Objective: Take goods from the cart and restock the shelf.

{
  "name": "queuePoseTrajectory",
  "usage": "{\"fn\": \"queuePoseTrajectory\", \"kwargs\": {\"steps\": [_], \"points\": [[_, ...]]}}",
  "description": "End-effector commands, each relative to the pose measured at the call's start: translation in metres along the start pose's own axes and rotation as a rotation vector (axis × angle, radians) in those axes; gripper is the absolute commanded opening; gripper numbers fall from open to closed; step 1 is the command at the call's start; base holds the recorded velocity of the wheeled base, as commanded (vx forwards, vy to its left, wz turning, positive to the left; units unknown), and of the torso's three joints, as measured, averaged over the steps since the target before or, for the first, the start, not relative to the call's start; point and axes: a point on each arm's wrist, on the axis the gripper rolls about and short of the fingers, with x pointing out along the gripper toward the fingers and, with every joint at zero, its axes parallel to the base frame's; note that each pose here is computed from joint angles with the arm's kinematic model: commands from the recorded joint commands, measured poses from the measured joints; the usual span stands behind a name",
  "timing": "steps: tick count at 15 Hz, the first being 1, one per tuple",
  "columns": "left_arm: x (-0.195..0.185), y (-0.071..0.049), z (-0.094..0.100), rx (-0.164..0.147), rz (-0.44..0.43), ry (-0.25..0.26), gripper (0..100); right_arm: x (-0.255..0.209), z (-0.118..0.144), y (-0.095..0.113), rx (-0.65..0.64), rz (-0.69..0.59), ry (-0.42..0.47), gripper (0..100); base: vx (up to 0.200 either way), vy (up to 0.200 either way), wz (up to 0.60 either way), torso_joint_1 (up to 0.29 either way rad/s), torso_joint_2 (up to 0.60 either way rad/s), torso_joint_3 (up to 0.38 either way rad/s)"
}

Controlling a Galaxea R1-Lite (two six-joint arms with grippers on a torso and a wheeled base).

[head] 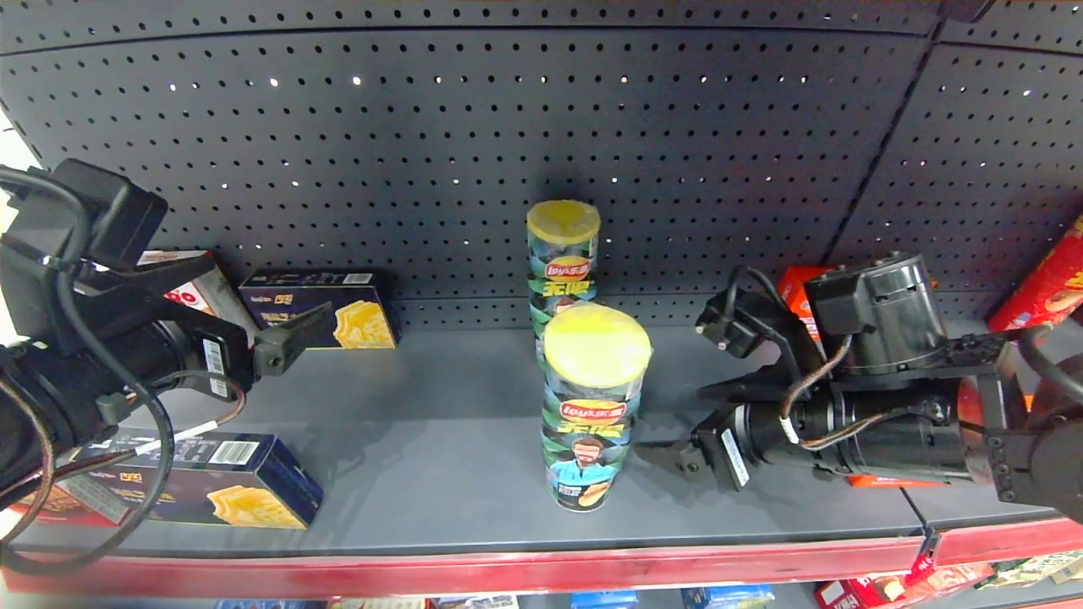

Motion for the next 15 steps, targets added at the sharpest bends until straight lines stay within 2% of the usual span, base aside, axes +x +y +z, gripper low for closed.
{"fn": "queuePoseTrajectory", "kwargs": {"steps": [1, 6, 10, 13, 15], "points": [[0.002, 0.000, -0.001, 0.000, 0.002, 0.005, 100, 0.009, 0.000, 0.004, -0.008, 0.012, 0.014, 100, 0.000, 0.000, 0.00, 0.000, 0.00, 0.000], [0.003, 0.001, -0.001, 0.000, 0.005, 0.007, 100, 0.016, 0.003, 0.005, -0.010, 0.016, 0.014, 100, 0.000, 0.000, 0.00, 0.000, 0.00, 0.000], [0.002, 0.001, -0.004, 0.001, 0.004, 0.015, 100, 0.003, 0.004, 0.000, 0.002, -0.003, -0.008, 100, 0.000, 0.000, 0.00, 0.000, 0.00, 0.000], [-0.003, 0.001, -0.003, -0.001, 0.007, 0.009, 100, -0.048, 0.019, -0.031, 0.051, -0.131, -0.172, 100, 0.000, 0.000, 0.00, 0.000, 0.00, 0.000], [-0.021, 0.005, 0.010, -0.005, 0.024, -0.056, 100, -0.099, 0.014, -0.051, 0.092, -0.277, -0.263, 100, 0.000, 0.000, 0.00, 0.000, 0.00, 0.000]]}}
